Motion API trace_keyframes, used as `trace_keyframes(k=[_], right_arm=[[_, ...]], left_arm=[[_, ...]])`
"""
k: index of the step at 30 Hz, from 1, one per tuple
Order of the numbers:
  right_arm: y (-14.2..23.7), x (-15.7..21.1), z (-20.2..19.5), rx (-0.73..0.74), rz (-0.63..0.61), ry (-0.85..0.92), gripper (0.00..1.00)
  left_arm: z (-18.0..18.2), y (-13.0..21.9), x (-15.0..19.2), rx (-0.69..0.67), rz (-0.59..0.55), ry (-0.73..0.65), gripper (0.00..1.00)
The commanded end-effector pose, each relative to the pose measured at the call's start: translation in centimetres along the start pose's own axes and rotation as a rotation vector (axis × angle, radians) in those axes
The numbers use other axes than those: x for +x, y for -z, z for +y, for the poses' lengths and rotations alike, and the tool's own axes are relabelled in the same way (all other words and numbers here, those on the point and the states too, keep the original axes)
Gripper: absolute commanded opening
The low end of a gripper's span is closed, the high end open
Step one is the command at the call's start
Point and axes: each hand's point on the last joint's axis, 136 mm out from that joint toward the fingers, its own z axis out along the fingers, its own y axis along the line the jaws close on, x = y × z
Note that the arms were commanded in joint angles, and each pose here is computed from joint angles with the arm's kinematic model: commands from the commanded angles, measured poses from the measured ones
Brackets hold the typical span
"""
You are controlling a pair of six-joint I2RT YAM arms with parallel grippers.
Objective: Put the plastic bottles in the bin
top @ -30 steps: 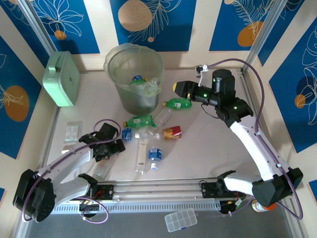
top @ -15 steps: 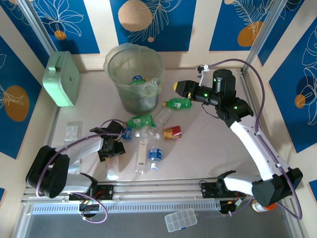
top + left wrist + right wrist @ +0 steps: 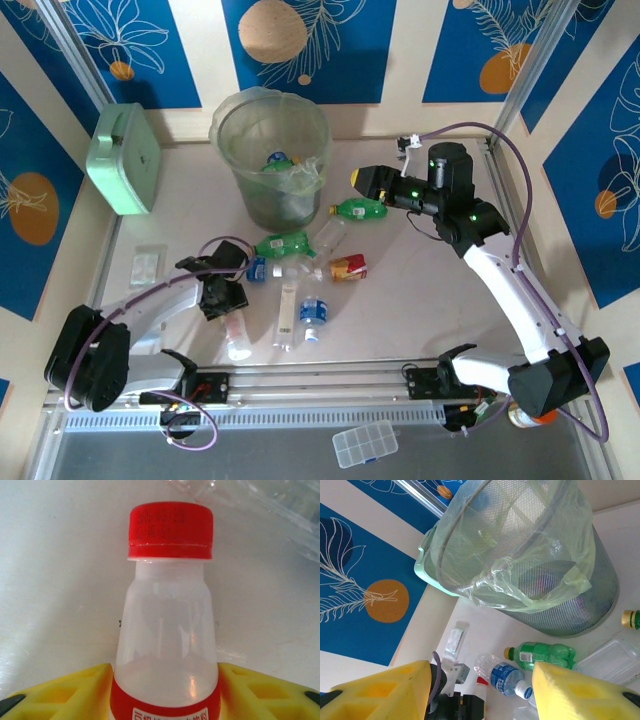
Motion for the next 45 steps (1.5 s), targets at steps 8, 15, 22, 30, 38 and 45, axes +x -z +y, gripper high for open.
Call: trace_keyframes(k=[8, 15, 22, 30, 38, 45], right_arm=[[0.2, 0.2, 0.3, -0.027, 0.002, -0.016, 0.56], [0.3, 0.2, 0.5, -0.035, 0.005, -0.017, 0.57], [0.9, 0.1, 0.7, -0.026, -0.004, -0.004, 0.56], [0.9, -0.1, 1.3, -0.047, -0.004, -0.003, 0.57], [0.7, -0.1, 2.0, -0.069, 0.005, 0.007, 0.57], [0.1, 0.5, 3.2, -0.1, 0.032, 0.039, 0.57]], left_arm=[[0.2, 0.0, 0.1, -0.006, 0.011, -0.001, 0.59], [-0.2, -0.8, 0.2, -0.016, 0.039, -0.001, 0.62], [0.0, 0.3, -0.3, -0.006, -0.006, 0.008, 0.46], [-0.5, 2.9, -0.8, 0.046, -0.042, -0.007, 0.43], [-2.7, 10.5, -3.9, 0.253, -0.307, -0.176, 0.49], [-9.7, 20.5, -2.0, 0.783, -0.513, -0.566, 0.51]])
